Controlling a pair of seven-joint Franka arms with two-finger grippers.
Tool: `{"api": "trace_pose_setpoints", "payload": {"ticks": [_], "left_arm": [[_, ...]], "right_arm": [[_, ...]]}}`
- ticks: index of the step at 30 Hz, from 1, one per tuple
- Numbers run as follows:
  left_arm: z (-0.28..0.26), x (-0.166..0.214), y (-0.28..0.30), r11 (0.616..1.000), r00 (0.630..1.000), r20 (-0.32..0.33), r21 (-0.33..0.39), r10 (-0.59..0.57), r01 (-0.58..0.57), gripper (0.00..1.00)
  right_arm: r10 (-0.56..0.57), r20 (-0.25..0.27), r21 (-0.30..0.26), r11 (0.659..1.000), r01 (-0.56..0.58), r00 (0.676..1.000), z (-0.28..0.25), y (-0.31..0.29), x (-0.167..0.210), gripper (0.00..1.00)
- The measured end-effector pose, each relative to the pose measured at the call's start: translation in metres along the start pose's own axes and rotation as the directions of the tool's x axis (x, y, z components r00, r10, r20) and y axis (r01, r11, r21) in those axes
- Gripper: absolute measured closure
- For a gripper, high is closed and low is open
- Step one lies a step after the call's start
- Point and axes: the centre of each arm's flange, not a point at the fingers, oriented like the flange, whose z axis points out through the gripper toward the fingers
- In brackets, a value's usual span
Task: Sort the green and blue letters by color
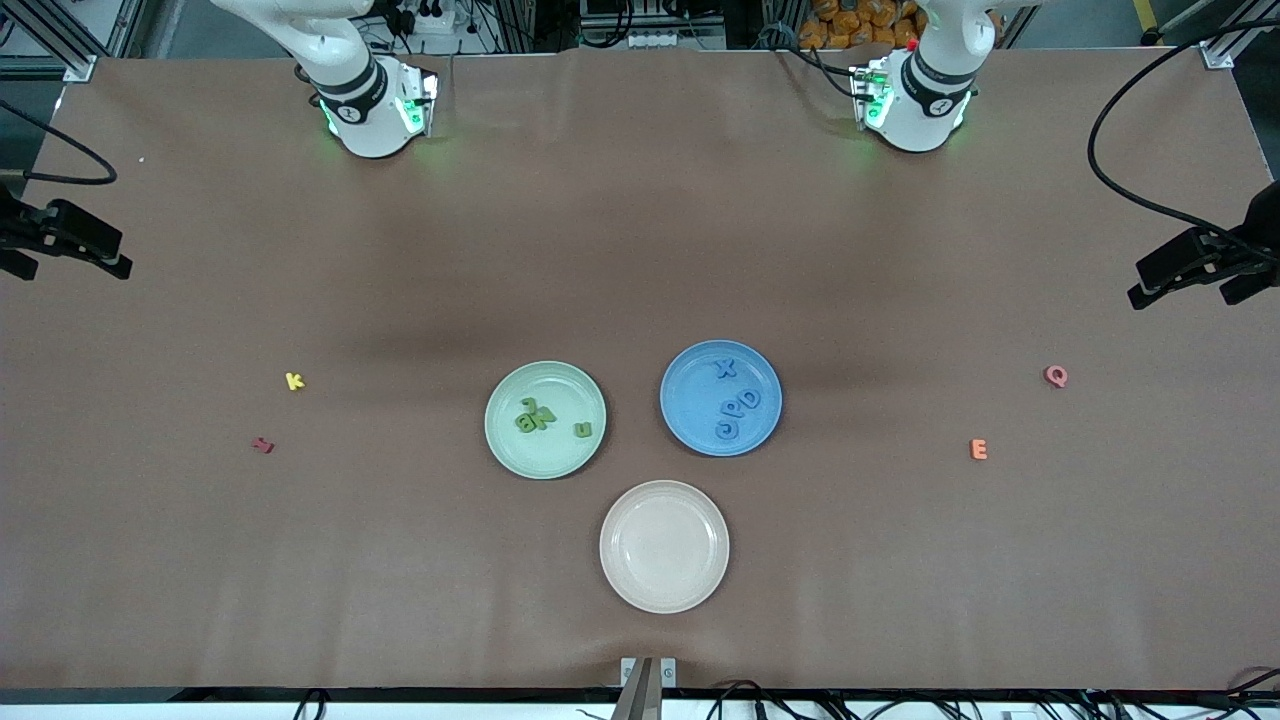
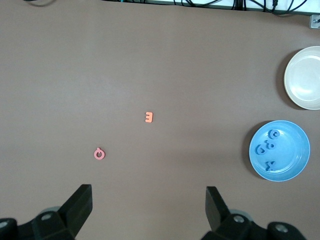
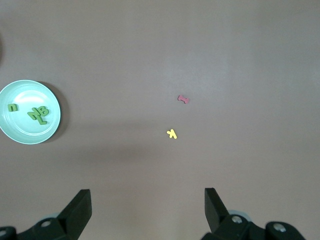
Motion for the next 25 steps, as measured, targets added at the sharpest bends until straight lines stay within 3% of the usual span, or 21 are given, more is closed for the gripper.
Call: {"api": "trace_pose_setpoints", "payload": {"ticks": [25], "left_arm": [[-0.014,-0.001,0.013,1.0,0.998,-0.065,-0.004,0.022,-0.023,0.0]], "right_arm": [[-0.001,0.001,-0.001,1.0,0.001,1.0,0.0,-0.001,0.0,0.0]]}}
